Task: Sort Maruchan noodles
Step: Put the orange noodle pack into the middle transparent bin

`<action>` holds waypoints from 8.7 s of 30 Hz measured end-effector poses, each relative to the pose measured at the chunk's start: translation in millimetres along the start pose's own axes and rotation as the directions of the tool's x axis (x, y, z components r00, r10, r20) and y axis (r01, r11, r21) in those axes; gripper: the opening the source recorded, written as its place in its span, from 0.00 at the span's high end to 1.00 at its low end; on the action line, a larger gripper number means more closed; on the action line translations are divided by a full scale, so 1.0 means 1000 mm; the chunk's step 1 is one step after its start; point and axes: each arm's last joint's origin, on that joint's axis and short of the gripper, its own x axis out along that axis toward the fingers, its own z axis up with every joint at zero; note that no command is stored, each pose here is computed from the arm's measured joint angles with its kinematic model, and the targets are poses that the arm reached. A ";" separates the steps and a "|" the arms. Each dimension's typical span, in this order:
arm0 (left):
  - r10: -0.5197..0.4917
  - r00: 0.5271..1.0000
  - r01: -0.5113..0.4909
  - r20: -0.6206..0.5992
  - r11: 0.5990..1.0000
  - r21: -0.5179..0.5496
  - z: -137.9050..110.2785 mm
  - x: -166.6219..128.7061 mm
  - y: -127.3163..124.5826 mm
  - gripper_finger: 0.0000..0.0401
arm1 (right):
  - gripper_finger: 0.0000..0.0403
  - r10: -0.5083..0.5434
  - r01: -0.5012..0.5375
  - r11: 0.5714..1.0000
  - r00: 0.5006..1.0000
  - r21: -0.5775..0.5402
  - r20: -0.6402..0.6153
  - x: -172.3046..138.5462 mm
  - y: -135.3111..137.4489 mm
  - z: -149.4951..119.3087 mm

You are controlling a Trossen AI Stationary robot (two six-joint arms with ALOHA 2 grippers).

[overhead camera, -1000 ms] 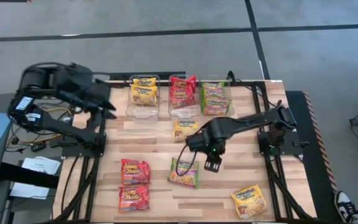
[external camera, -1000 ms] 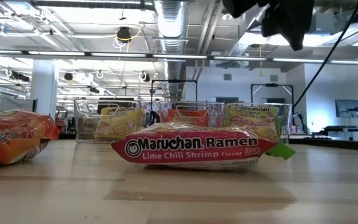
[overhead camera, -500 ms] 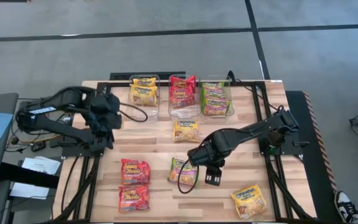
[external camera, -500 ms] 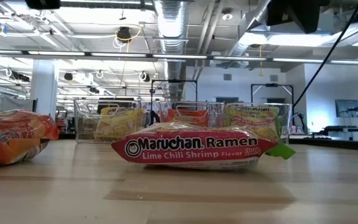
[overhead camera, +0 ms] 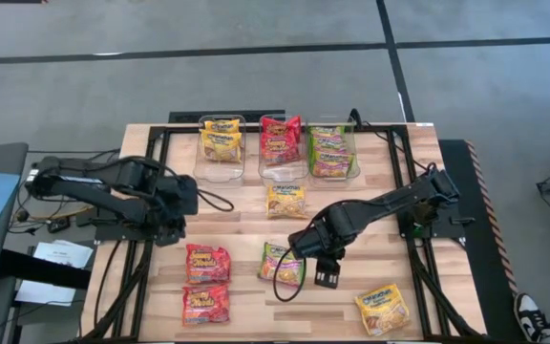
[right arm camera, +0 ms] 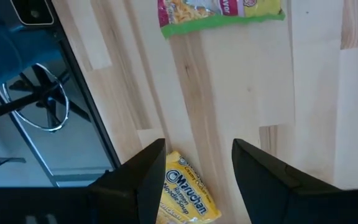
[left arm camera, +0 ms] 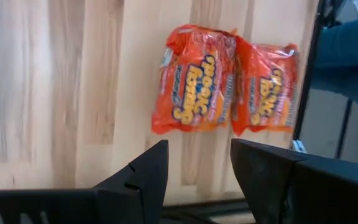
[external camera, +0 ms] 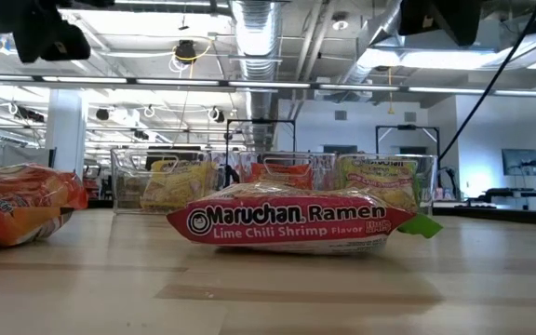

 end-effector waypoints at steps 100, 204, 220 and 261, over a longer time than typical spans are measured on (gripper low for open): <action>0.004 0.999 -0.014 0.050 0.980 0.198 0.048 0.136 -0.001 1.00 | 0.50 -0.038 0.028 0.998 0.986 0.062 0.162 -0.009 -0.024 0.027; 0.077 0.827 -0.202 0.557 0.965 0.166 0.120 0.081 0.071 1.00 | 0.41 0.298 -0.252 0.953 0.670 -0.169 0.680 0.008 -0.182 0.102; 0.089 0.816 -0.195 0.571 0.972 0.128 0.121 0.080 0.071 1.00 | 0.92 0.292 -0.312 0.945 0.664 -0.099 0.689 0.009 -0.178 0.102; 0.114 0.755 -0.155 0.646 0.988 0.006 0.157 -0.012 0.063 0.71 | 0.98 0.343 -0.303 0.937 0.692 -0.176 0.635 -0.008 -0.197 0.101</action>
